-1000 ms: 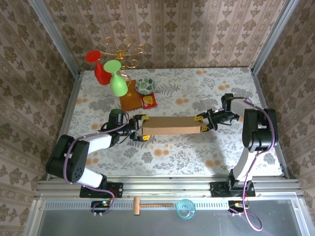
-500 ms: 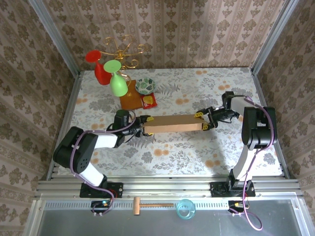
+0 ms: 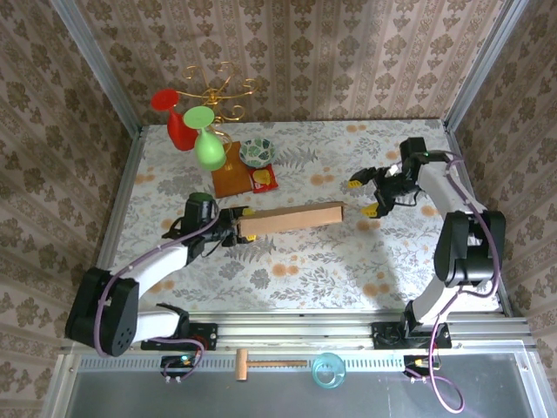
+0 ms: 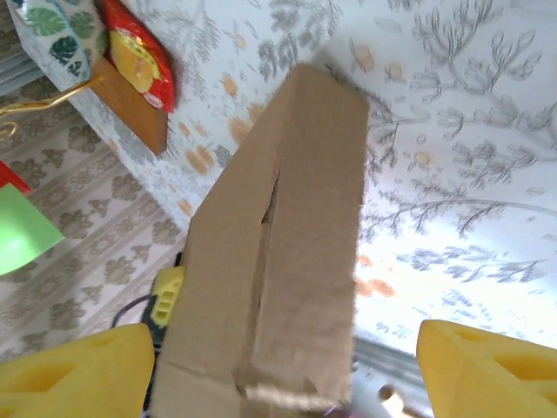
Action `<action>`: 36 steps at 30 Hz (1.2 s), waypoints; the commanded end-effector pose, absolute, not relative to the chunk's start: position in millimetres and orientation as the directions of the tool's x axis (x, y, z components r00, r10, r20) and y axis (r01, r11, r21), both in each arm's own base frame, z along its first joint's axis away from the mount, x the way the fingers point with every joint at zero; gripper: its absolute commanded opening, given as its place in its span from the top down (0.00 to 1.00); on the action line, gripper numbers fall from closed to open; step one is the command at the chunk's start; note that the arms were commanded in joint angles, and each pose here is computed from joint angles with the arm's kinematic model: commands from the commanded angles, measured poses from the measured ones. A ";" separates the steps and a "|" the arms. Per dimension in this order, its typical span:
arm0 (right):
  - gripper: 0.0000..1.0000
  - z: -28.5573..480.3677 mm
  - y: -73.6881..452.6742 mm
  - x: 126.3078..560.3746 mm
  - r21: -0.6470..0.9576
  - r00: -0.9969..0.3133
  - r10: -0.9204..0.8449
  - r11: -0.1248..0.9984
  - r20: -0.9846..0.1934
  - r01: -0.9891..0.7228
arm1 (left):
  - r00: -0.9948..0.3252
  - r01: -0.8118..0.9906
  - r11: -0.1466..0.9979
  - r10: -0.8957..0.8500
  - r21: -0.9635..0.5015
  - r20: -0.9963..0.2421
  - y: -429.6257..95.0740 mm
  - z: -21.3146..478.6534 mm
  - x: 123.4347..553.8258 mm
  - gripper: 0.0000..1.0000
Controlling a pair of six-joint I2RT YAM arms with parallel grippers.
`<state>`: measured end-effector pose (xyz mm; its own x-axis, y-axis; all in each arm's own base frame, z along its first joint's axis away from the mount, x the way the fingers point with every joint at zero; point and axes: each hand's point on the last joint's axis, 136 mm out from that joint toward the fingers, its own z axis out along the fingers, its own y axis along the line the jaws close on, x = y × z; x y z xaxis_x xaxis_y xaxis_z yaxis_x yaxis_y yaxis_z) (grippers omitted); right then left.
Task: Fold the paper box
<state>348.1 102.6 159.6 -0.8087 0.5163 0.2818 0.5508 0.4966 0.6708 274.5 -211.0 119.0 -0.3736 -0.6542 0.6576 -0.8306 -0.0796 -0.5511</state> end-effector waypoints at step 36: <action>0.47 197.1 191.0 347.1 0.172 -0.694 -0.478 0.744 -0.538 -0.646 | 0.040 -0.949 -0.246 -0.714 -0.197 0.699 -135.0 71.2 263.9 0.62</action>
